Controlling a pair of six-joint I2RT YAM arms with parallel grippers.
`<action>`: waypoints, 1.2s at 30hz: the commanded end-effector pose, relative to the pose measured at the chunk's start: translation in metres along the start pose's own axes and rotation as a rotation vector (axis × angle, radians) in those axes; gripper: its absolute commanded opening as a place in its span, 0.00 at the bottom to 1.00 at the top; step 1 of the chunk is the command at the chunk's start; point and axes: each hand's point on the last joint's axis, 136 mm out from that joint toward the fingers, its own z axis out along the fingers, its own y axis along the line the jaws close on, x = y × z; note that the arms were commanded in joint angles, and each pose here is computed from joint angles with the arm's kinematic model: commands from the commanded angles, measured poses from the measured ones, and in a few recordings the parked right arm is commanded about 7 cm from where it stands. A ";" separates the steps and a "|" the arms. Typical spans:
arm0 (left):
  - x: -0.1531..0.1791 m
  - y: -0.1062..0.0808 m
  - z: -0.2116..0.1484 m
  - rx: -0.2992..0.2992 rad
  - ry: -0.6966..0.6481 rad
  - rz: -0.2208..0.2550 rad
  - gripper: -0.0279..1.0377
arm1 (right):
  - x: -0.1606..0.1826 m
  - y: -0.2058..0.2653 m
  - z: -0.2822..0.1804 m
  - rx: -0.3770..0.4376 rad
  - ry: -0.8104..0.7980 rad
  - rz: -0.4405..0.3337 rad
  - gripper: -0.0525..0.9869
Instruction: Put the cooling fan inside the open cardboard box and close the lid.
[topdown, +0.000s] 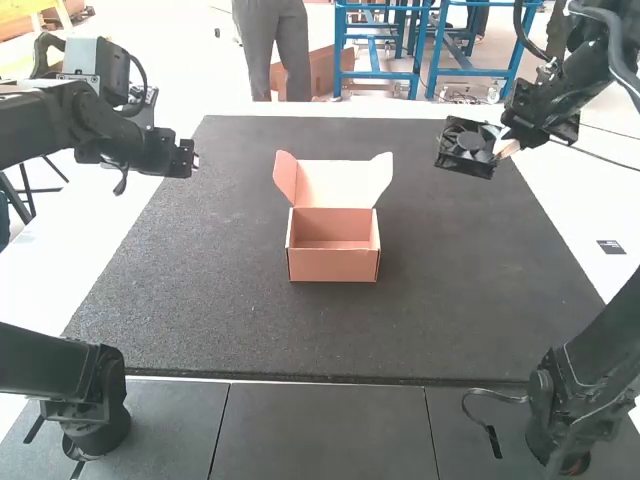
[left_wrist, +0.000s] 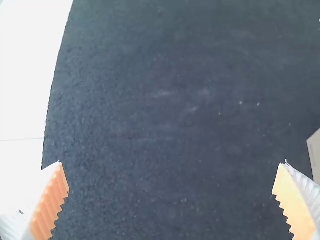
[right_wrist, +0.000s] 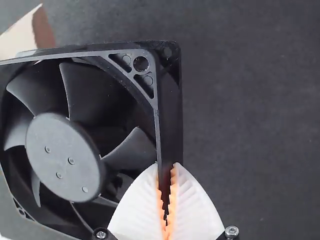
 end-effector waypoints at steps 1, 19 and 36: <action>0.000 -0.002 0.001 0.002 -0.009 0.011 0.94 | 0.015 0.033 -0.011 -0.084 -0.002 0.018 0.03; 0.005 -0.025 -0.009 0.045 0.013 0.030 0.94 | 0.102 0.161 0.041 -0.189 0.186 -0.140 0.04; 0.006 -0.011 -0.012 0.003 0.013 -0.011 0.94 | 0.079 0.168 0.142 -0.082 0.206 -0.208 0.04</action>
